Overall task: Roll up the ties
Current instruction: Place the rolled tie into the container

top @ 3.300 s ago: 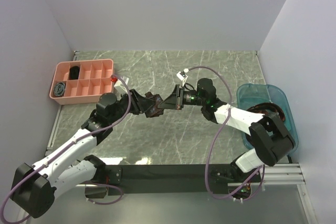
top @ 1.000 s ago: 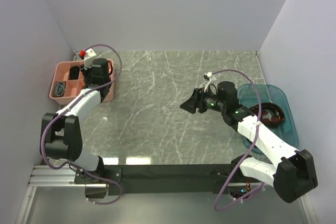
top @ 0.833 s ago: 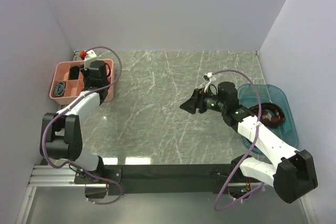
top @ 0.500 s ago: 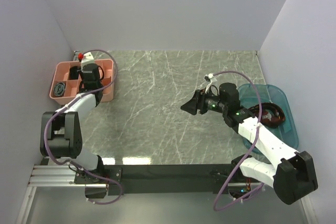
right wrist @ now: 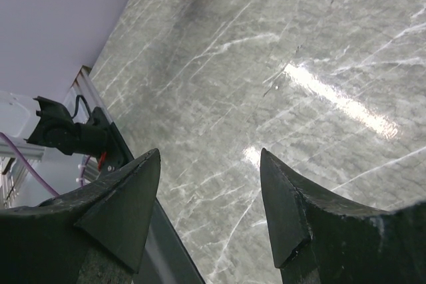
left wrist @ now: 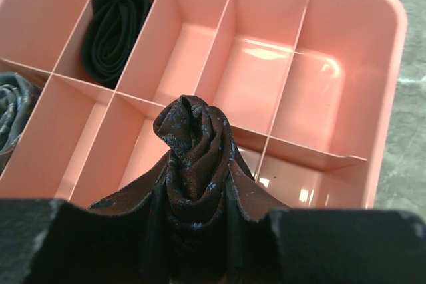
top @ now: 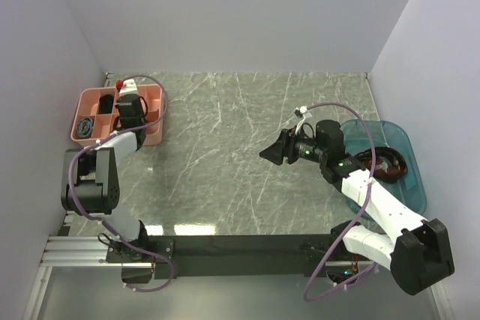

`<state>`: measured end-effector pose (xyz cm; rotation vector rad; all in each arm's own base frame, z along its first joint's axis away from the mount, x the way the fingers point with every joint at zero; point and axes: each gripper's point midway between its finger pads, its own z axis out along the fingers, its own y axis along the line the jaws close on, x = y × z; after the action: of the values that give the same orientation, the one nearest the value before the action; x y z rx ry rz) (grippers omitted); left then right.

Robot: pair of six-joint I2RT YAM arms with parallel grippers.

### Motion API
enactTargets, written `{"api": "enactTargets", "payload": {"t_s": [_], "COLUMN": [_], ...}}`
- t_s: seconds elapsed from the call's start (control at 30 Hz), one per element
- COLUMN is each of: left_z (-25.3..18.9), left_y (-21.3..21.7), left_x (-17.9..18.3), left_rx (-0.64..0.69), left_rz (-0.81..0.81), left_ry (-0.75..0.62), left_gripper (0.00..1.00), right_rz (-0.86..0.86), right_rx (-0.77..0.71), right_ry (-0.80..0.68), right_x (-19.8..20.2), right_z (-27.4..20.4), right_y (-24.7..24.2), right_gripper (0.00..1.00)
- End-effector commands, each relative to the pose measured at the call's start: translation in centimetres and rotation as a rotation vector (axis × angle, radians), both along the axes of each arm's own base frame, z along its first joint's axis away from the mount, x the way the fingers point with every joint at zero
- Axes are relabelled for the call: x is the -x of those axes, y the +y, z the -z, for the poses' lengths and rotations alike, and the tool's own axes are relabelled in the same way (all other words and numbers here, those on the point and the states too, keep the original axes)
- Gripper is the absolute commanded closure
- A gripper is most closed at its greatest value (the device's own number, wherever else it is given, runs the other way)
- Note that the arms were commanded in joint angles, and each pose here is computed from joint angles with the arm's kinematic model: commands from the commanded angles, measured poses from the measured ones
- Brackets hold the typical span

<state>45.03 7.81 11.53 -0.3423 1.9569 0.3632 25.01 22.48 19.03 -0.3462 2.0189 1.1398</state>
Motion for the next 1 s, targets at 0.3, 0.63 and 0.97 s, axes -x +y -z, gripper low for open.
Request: {"api": "enactTargets", "payload": {"t_s": [0.3,0.63,0.97], "left_z": [-1.3,0.4,1.0], "left_y": [-2.6,-3.4,-2.2], "left_x": [-1.3,-2.0,-2.3], "left_rx": [0.073,0.190,0.236], "left_rz": [0.143,0.172,0.091], "left_ry": [-0.058,0.017,0.030], "left_gripper": [0.99,0.99,0.99], "right_rz": [-0.013,-0.011,-0.007], "right_rx": [-0.037,-0.042,-0.047], "right_ry": [-0.026,-0.013,-0.016], "right_x": [-0.1,-0.1,-0.1], "right_z": [-0.8,-0.3,-0.4], "right_y": [0.0,0.0,-0.1], "right_gripper": [0.33,0.33,0.34]}}
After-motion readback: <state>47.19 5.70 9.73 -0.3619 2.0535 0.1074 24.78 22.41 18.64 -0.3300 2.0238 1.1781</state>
